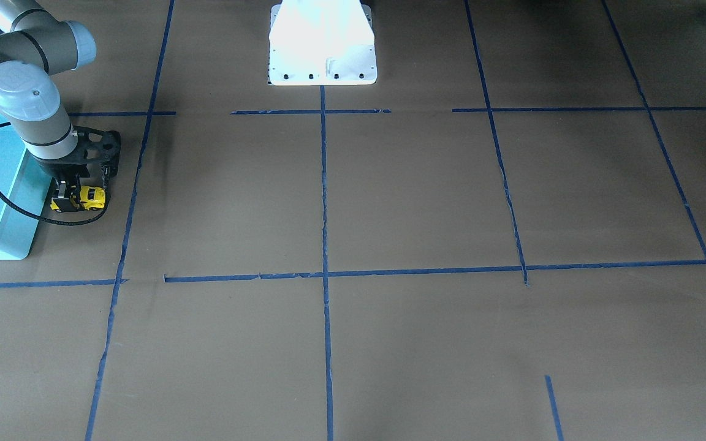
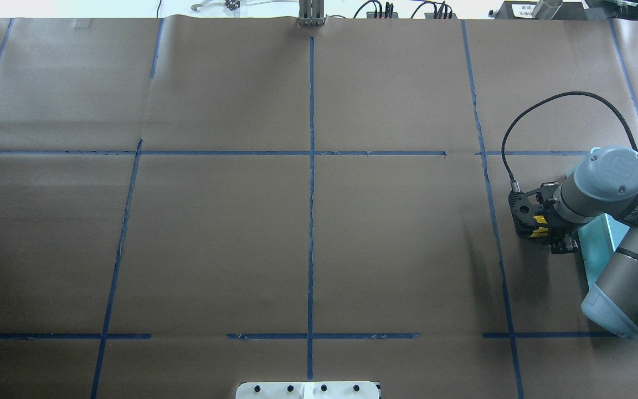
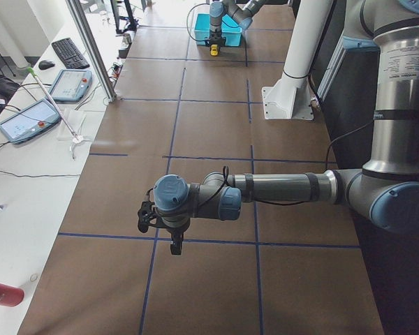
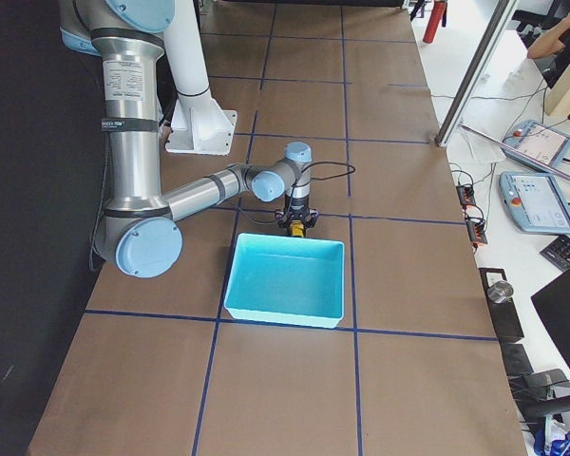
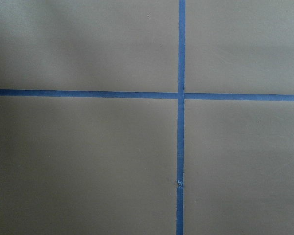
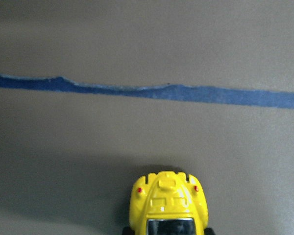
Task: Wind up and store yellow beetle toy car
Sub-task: 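Lift the car off the table with the right gripper, then carry the car over the blue bin and lower it inside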
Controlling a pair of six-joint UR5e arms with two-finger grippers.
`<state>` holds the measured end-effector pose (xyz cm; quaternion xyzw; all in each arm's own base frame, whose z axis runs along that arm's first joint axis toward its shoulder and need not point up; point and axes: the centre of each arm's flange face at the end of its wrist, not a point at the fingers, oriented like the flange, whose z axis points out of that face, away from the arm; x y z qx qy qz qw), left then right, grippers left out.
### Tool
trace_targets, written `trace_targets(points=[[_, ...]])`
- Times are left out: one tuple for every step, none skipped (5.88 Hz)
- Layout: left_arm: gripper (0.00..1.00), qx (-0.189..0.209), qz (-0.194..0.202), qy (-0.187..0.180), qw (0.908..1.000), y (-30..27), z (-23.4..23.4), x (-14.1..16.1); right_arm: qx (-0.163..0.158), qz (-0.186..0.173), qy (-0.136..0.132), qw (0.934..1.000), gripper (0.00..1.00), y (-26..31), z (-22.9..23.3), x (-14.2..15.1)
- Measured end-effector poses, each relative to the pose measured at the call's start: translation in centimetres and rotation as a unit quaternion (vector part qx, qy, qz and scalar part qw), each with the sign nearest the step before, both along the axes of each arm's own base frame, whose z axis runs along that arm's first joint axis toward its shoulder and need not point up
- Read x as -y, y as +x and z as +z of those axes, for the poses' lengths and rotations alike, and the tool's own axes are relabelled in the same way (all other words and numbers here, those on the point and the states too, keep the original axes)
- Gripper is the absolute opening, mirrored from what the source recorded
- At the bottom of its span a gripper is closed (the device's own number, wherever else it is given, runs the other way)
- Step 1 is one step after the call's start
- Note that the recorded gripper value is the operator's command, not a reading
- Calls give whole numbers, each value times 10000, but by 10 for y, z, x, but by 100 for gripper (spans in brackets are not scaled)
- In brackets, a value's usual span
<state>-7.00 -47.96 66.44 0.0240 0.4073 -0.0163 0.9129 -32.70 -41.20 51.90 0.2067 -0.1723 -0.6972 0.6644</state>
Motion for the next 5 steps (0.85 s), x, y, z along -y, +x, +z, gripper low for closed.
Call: trace_targets(points=[[100, 0, 0, -7, 10000, 0, 0, 0, 19, 37, 43, 10000, 0, 1, -5, 1], [100, -1, -1, -21, 10000, 0, 2, -1, 116, 137, 118, 9998, 0, 10, -22, 0], [100, -4, 3, -38, 10000, 0, 4, 1, 285, 296, 200, 9990, 0, 36, -49, -6], [100, -8, 8, -73, 10000, 1, 7, 3, 454, 450, 177, 9978, 0, 68, -68, -13], [100, -10, 8, -98, 10000, 1, 10, 4, 543, 600, 60, 9967, 0, 101, -70, -16]])
